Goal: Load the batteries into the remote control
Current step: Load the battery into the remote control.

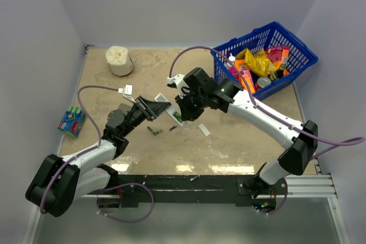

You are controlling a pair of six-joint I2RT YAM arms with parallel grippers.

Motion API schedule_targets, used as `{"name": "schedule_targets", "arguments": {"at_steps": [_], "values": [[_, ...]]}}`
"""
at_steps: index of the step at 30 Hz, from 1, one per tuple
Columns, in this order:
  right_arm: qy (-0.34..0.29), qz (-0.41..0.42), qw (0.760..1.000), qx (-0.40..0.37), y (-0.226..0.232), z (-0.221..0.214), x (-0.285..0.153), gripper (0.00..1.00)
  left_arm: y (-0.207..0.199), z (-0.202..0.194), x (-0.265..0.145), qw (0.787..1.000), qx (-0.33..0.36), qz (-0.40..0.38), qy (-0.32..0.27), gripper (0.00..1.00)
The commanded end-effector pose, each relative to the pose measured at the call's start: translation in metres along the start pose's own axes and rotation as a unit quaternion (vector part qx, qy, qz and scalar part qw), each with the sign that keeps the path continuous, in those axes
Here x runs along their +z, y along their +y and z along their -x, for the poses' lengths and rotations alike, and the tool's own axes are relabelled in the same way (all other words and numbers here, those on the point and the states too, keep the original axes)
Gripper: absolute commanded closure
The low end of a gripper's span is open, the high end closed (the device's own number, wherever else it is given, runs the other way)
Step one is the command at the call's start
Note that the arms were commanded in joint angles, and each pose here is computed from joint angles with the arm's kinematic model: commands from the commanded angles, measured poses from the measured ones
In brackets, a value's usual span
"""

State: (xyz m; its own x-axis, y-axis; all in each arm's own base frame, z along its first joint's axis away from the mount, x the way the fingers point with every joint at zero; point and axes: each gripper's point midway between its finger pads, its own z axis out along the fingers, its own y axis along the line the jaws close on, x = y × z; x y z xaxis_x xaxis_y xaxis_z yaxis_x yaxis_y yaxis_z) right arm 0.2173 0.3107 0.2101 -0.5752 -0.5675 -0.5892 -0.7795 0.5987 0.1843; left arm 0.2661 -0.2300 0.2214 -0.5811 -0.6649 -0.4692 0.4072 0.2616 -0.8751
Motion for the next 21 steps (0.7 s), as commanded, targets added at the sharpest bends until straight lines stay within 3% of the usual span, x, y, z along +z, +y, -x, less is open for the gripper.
{"name": "schedule_targets", "arguments": {"at_steps": [1, 21], "values": [[-0.011, 0.014, 1.000, -0.014, 0.008, 0.011, -0.007, 1.00, -0.029, 0.017, 0.005, 0.998, 0.011, -0.051, -0.024, 1.00], [-0.010, -0.025, 1.000, 0.012, 0.000, 0.016, -0.002, 0.98, -0.029, 0.016, 0.003, 0.998, -0.016, -0.052, -0.028, 1.00]]}}
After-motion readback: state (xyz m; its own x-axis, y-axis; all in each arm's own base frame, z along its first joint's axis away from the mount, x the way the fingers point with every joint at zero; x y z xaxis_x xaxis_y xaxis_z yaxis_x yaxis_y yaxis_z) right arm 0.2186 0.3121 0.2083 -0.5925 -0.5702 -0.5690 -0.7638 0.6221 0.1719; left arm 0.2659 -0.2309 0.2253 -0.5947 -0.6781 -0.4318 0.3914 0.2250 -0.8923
